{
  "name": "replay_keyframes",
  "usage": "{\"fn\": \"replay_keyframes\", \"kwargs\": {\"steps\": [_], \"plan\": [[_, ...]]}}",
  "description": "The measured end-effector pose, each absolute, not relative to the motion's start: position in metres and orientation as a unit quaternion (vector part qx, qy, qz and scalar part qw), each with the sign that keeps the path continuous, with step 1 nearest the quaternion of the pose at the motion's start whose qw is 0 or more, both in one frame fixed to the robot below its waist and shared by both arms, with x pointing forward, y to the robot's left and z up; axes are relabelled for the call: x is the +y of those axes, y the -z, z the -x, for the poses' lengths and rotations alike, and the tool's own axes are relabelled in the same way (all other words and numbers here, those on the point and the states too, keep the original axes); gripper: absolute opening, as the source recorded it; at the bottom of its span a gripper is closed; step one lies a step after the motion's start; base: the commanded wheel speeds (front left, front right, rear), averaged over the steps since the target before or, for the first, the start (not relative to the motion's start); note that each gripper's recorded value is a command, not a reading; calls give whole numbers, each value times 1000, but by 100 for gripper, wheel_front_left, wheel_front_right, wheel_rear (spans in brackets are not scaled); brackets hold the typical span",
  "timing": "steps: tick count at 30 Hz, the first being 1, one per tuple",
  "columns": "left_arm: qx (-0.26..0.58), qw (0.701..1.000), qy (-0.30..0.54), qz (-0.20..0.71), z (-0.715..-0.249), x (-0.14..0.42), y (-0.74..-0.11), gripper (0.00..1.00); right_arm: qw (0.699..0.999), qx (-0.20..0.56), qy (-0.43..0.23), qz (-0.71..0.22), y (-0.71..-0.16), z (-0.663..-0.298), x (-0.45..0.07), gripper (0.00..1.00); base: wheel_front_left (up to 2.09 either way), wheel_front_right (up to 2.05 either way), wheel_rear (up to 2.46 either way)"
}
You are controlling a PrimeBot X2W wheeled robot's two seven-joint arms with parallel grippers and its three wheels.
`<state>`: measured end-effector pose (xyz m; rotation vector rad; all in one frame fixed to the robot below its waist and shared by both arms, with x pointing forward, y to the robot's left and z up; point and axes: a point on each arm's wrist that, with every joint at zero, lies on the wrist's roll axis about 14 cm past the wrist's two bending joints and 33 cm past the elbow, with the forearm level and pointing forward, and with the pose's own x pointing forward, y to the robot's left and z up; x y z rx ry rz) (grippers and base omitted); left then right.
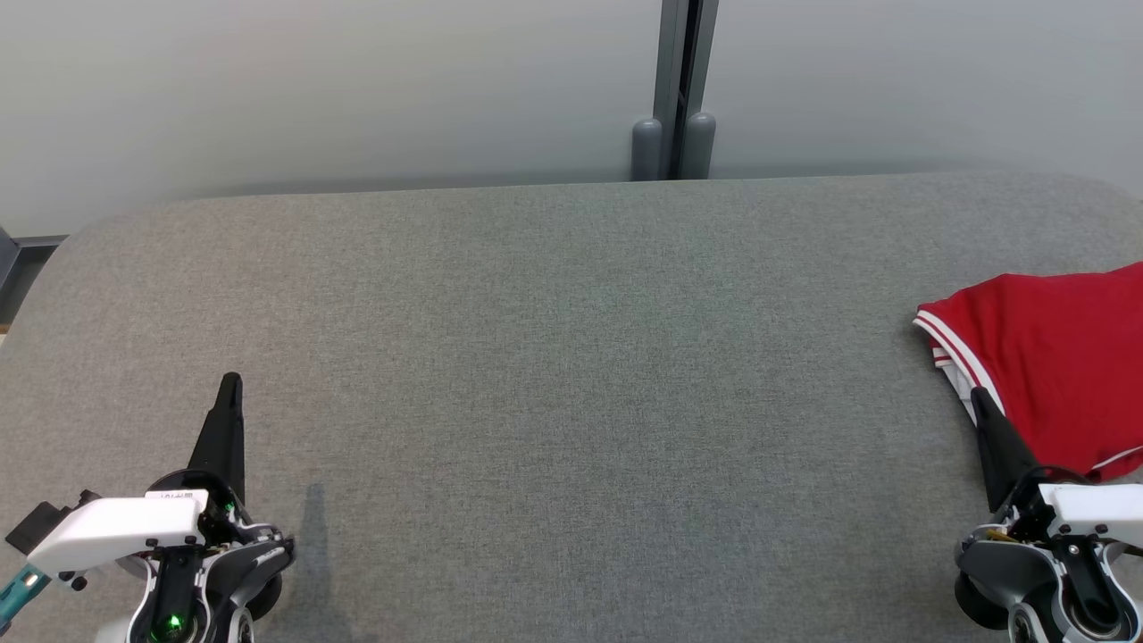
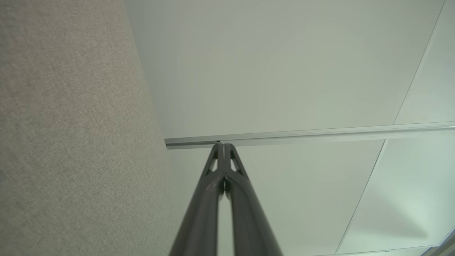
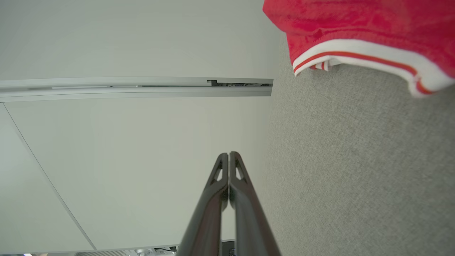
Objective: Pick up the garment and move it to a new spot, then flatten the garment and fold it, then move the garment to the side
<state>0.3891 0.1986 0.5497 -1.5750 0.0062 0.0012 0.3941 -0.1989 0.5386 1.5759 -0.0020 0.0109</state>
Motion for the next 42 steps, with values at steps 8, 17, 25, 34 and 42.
{"fn": "replay_keyframes", "kwargs": {"steps": [8, 17, 25, 34, 42], "plan": [[3, 706, -1, 709, -389, 199, -550, 0, 706, -1, -4, -708, -539, -394, -199, 0, 0, 0, 0], [3, 706, -1, 709, -389, 199, -550, 0, 705, -1, -5, -709, -539, -394, -199, 0, 0, 0, 0], [3, 706, -1, 709, -389, 199, -550, 0, 705, -1, -5, -709, -539, -394, -199, 0, 0, 0, 0], [3, 706, -1, 709, -389, 199, -550, 0, 705, -1, -5, -709, -539, -394, -199, 0, 0, 0, 0], [3, 706, -1, 709, -389, 199, -550, 0, 706, -1, -5, -708, -540, -394, -199, 0, 0, 0, 0]]}}
